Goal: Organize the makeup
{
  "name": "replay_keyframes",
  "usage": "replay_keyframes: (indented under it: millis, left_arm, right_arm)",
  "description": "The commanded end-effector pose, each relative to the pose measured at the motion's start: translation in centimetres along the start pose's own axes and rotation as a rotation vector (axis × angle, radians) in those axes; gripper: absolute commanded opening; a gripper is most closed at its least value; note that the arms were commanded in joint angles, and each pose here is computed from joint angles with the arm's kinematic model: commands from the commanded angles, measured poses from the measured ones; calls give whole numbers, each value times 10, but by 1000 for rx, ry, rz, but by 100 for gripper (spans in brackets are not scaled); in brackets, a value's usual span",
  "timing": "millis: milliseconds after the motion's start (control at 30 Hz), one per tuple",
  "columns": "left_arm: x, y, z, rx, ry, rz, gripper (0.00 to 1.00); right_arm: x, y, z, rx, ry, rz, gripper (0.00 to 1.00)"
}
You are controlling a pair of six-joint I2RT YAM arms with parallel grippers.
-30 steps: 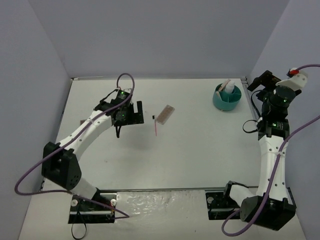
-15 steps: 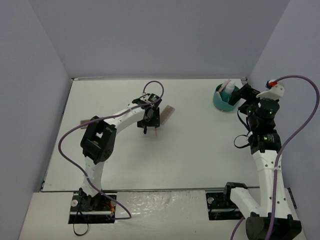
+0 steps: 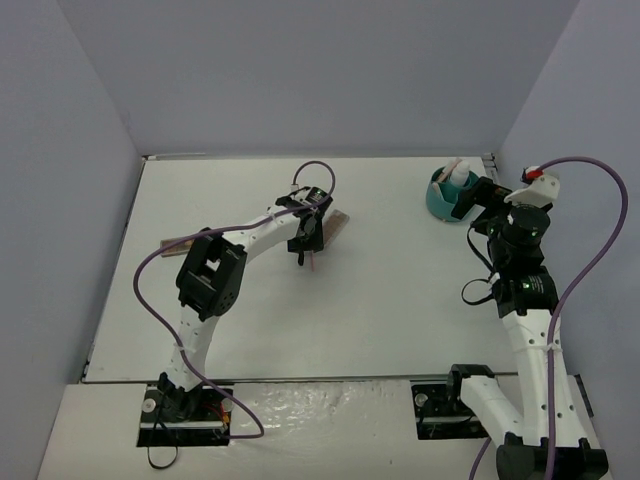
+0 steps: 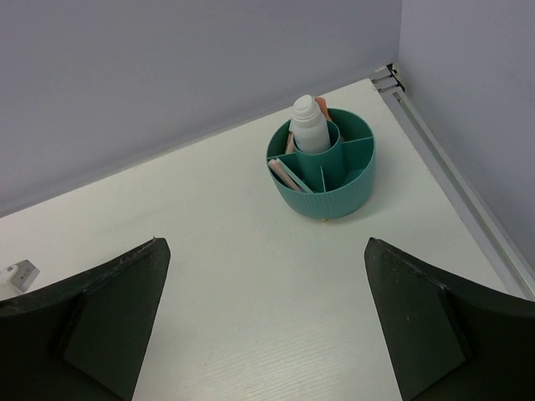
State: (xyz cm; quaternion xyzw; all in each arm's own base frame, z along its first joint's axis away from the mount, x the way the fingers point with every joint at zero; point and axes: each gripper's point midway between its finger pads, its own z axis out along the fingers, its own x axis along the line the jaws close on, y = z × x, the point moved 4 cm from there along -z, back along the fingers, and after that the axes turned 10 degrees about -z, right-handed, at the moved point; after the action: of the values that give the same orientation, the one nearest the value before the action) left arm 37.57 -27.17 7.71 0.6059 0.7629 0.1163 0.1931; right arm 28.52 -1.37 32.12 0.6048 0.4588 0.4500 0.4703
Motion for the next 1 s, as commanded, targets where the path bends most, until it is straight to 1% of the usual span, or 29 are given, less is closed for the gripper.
replay_keyframes:
  millis: [0, 67, 267, 367, 500, 533, 600, 700, 767, 800, 833, 900, 967]
  left_arm:
    - [-16, 17, -16, -66, -56, -46, 40]
    - [-17, 15, -12, -60, -54, -46, 39]
    - [-13, 6, 5, -29, -16, -49, 30]
    - [-10, 2, 8, -18, 8, -42, 21]
    - [-1, -4, 10, -10, 49, -29, 3]
    - [2, -4, 9, -13, 56, -26, 0]
    - [7, -4, 5, -31, 61, -20, 0]
    - [10, 5, -20, -98, 14, -19, 0]
    - [17, 2, -29, -124, -17, 20, 0]
    - [15, 6, -40, -165, -57, 37, 0]
    - [6, 16, -54, -215, -112, 21, 0]
    - [3, 22, -71, -306, -217, 55, 0]
    - [-3, 29, -99, -371, -322, 87, 0]
  right_arm:
    - [1, 18, 0, -81, -10, -14, 100]
    - [1, 19, -1, -83, -9, -19, 100]
    - [2, 17, -1, -82, -8, -25, 100]
    - [3, 17, -1, -81, 2, -28, 100]
    - [9, 18, -1, -78, 40, -34, 100]
    - [11, 18, -1, -78, 57, -38, 100]
    - [20, 18, -1, -72, 116, -45, 100]
    - [35, 18, 0, -62, 225, -54, 100]
    - [51, 17, 2, -50, 340, -34, 100]
    - [56, 17, 4, -49, 373, -23, 100]
    - [63, 16, 1, -39, 419, -4, 100]
    - [84, 16, 2, -27, 552, 80, 98]
    - [107, 14, -4, -29, 678, 115, 96]
